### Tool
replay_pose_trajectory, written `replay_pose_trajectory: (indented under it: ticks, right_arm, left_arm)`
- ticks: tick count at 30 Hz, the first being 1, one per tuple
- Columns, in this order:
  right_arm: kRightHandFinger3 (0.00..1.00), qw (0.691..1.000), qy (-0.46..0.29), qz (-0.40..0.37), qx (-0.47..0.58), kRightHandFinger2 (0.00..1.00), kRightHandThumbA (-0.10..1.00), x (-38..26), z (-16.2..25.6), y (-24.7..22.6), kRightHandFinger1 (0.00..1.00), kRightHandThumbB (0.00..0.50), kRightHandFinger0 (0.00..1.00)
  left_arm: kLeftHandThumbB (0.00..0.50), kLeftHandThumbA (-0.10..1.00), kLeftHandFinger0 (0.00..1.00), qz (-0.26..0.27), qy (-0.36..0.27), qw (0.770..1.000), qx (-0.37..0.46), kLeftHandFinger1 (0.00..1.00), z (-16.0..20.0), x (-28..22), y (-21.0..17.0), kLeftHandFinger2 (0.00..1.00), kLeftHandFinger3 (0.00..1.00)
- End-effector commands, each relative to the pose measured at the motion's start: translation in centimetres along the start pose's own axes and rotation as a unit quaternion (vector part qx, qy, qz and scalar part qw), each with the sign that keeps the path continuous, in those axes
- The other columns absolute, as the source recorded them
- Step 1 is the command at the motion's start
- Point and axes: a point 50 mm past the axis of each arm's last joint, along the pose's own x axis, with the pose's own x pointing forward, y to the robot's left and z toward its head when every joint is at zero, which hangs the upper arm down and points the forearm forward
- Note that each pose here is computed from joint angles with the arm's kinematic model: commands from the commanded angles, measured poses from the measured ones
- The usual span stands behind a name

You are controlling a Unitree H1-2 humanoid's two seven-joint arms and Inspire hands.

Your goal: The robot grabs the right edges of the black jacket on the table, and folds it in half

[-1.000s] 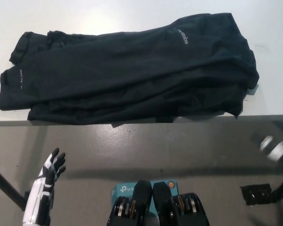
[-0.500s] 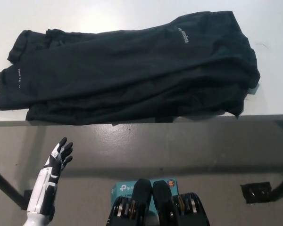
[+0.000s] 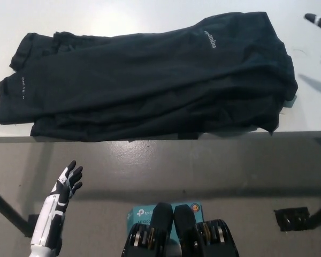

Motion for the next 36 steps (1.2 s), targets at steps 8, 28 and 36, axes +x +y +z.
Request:
replay_pose_trajectory:
  ticks: [8, 28, 36]
  right_arm:
    - [1.00, 0.998, 0.032, 0.037, 0.037, 1.00, 1.00, 2.9, -0.5, 0.5, 1.00, 0.270, 1.00]
    - [1.00, 0.994, 0.104, 0.027, 0.026, 1.00, 1.00, 2.2, -6.4, -0.4, 1.00, 0.368, 1.00]
    - [1.00, 0.992, 0.120, 0.036, 0.003, 1.00, 1.00, 2.3, -7.1, 0.4, 1.00, 0.363, 1.00]
  left_arm:
    - [0.119, 1.00, 1.00, 0.003, -0.014, 1.000, -0.002, 1.00, 0.0, -0.7, 0.7, 1.00, 1.00]
    - [0.174, 1.00, 1.00, 0.002, -0.007, 1.000, 0.019, 1.00, 0.0, -0.4, 1.3, 1.00, 1.00]
    - [0.148, 0.98, 1.00, 0.007, -0.003, 0.999, 0.041, 1.00, -0.6, -0.2, 1.3, 1.00, 1.00]
